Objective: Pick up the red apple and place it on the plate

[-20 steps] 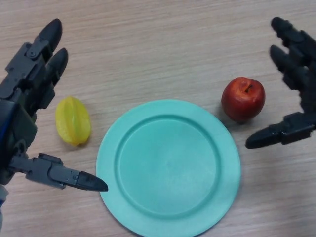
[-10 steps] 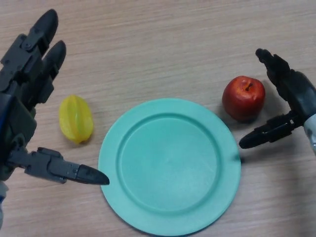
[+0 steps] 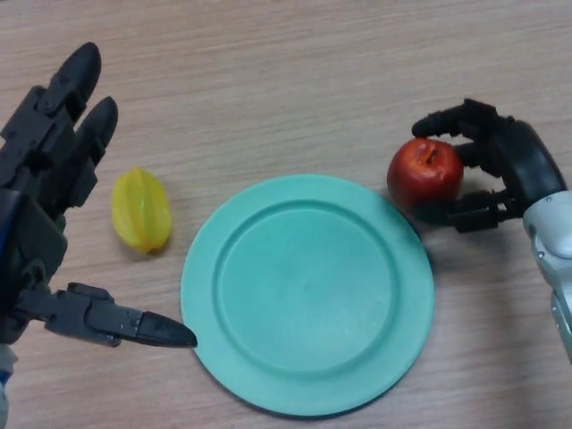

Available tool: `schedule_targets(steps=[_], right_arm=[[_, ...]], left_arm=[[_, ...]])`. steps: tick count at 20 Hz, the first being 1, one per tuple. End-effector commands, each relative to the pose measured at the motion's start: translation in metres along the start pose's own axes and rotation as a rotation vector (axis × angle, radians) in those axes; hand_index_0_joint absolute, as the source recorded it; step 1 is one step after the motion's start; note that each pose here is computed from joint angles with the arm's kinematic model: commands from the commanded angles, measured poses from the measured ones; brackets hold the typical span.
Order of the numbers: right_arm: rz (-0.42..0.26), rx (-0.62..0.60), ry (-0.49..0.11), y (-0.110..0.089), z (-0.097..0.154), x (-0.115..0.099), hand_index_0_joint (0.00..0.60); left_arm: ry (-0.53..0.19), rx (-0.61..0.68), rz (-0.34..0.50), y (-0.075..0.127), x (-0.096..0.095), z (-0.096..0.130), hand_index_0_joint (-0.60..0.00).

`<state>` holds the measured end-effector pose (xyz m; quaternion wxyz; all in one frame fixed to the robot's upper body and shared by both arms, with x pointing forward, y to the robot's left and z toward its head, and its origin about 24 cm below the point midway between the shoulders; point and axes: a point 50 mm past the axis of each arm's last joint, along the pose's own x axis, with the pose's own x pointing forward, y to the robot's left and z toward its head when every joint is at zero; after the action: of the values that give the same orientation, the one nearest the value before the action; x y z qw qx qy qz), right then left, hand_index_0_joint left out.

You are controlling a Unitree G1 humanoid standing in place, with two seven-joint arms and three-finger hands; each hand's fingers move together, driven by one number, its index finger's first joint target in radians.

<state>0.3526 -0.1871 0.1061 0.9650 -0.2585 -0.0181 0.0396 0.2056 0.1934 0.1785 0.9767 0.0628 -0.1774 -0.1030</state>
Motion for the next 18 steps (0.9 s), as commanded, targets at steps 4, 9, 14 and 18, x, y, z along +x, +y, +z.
schedule_targets(steps=[4,9,14,18], right_arm=[[-0.050,0.073,-0.289,-0.010,0.075,-0.017,0.600],[0.155,0.060,-0.312,0.050,0.085,-0.059,0.600],[0.241,0.080,-0.314,0.078,0.081,-0.073,0.402],[0.257,0.145,-0.314,0.079,0.094,-0.077,0.000]], left_arm=[[-0.220,0.124,0.058,0.013,-0.002,0.042,0.000],[-0.223,0.142,0.018,0.011,-0.002,0.040,0.000],[-0.233,0.128,0.014,0.012,-0.004,0.040,0.000],[-0.223,0.094,0.023,0.020,-0.006,0.040,0.000]])
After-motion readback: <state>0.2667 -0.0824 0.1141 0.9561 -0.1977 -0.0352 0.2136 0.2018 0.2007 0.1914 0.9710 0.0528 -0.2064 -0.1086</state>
